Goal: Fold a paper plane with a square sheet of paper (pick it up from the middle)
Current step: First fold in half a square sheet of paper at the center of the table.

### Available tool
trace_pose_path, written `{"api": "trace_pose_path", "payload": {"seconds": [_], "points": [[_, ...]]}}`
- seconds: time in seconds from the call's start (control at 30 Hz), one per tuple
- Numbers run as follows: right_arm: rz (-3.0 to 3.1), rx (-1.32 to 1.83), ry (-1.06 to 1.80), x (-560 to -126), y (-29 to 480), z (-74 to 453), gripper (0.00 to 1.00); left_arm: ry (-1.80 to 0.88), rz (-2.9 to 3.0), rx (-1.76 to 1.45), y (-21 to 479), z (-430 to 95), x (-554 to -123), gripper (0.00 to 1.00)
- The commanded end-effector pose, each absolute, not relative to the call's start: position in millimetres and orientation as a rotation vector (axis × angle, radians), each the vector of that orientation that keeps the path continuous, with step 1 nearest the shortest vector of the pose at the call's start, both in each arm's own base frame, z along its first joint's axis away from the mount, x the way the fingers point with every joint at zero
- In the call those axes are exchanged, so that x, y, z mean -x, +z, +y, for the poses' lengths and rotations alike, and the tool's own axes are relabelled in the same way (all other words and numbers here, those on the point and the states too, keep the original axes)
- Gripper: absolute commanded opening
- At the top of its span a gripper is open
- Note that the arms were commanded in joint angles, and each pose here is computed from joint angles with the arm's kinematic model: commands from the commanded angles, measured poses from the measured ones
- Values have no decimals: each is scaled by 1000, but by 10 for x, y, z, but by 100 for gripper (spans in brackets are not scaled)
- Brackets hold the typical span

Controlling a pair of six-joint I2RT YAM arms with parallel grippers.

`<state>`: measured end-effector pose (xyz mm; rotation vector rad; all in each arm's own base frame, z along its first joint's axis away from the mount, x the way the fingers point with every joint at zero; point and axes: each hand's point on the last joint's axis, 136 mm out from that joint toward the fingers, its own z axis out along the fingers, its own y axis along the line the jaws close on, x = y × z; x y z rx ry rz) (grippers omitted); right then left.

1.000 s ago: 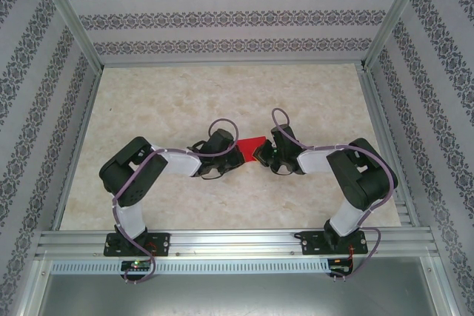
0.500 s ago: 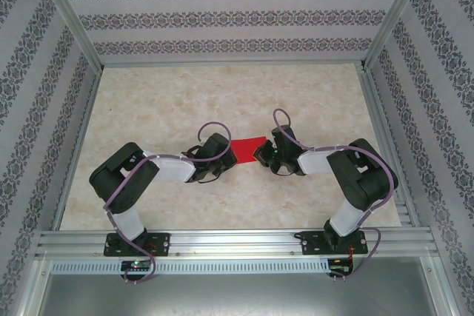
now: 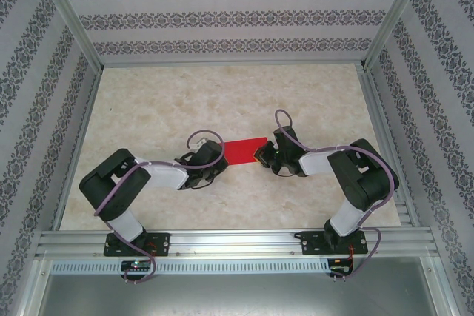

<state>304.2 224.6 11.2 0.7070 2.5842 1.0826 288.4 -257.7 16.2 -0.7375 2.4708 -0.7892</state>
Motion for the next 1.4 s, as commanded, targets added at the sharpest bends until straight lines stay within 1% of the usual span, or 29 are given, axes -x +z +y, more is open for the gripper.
{"api": "trace_pose_path", "payload": {"seconds": [0.0, 0.1, 0.2, 0.27, 0.4, 0.5, 0.63, 0.7, 0.83, 1.0, 1.2, 1.37], "points": [[2682, -826, 871, -2827, -259, 1887, 0, -493, 2535, 829, -155, -2087, -2631, 0], [2678, -825, 865, -2842, -254, 1856, 0, -450, 2529, 836, -106, -1996, -2607, 0], [2672, -802, 873, -2884, -211, 1875, 0, -454, 2488, 805, 76, -1957, -2680, 0], [2669, -775, 897, -2915, -165, 1924, 0, -506, 2454, 741, 273, -2024, -2779, 0], [2659, -726, 937, -2974, -61, 2017, 0, -724, 2383, 590, 706, -2369, -2953, 0], [2655, -701, 952, -2995, -12, 2066, 0, -876, 2371, 534, 807, -2634, -3007, 0], [2647, -667, 982, -3014, 35, 2120, 0, -994, 2416, 499, 685, -2938, -3063, 0], [2621, -649, 1006, -3036, 102, 2146, 0, -995, 2445, 517, 569, -2993, -3083, 0], [2556, -574, 1024, -3099, 322, 2192, 0, -905, 2474, 554, 464, -2907, -3093, 0], [2521, -446, 1092, -3144, 557, 2425, 0, -819, 2542, 601, 218, -2784, -2987, 0], [2584, -402, 1100, -3070, 448, 2670, 0, -761, 2586, 651, 57, -2701, -2914, 0], [2636, -412, 1085, -3043, 282, 2734, 0, -682, 2624, 705, -42, -2606, -2857, 0]]}}
